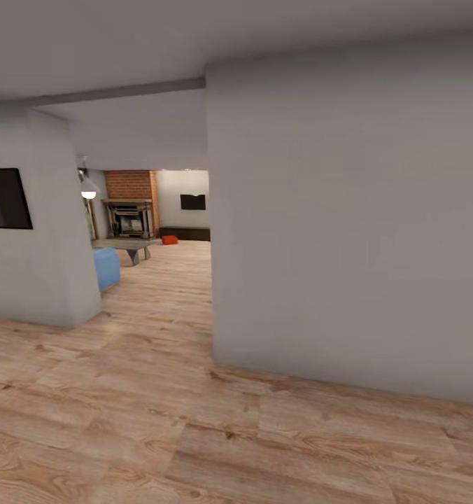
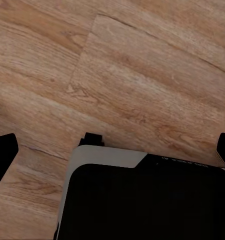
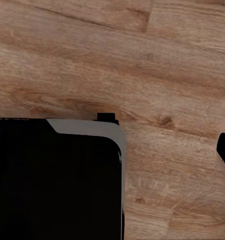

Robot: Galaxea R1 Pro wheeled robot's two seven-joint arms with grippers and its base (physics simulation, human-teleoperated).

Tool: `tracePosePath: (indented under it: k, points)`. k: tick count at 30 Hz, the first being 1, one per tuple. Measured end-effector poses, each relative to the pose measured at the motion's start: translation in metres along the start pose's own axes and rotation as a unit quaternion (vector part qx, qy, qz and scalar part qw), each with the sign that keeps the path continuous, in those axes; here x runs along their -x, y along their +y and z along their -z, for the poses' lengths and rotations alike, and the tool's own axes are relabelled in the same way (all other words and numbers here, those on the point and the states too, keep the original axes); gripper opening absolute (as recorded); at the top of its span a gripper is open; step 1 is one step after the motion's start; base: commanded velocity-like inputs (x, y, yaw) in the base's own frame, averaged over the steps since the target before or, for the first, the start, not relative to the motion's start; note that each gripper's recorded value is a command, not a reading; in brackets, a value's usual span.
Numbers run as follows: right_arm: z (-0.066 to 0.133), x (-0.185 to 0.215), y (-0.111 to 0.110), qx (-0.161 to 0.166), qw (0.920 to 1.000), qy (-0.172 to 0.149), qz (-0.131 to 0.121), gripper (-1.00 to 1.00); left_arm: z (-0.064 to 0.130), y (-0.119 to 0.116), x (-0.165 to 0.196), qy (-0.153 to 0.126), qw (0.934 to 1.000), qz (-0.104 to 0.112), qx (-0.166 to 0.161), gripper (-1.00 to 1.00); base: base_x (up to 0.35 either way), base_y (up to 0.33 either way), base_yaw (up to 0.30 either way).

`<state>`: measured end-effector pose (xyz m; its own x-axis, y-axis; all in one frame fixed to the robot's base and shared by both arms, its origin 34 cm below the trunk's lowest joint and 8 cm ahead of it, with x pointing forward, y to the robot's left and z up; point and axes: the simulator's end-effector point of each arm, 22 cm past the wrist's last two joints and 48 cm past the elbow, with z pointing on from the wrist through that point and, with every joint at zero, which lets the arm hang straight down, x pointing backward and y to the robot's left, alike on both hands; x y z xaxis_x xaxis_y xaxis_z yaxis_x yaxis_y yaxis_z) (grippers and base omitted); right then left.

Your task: Move the two storage containers from the living room to the garage. In the garage, place one container on the floor and stack the other container on top of it (either order is fine).

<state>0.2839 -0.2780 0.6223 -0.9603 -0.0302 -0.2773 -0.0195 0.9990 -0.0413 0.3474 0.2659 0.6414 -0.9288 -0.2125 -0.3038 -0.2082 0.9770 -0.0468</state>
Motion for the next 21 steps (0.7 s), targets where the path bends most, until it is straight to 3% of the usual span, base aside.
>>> tracePosePath:
  k: [11,21]
  points:
    - [0.0,0.0002,0.0022,0.001,1.0,0.0,0.003,1.0,0.0,-0.0002,-0.0001,0.0,1.0,0.0,0.0,1.0,0.323,0.0,0.011]
    - [0.0,0.0005,0.0014,0.001,1.0,-0.001,0.0,1.0,0.0,-0.0001,-0.0007,0.001,1.0,0.0,0.0,1.0,0.323,0.0,0.23]
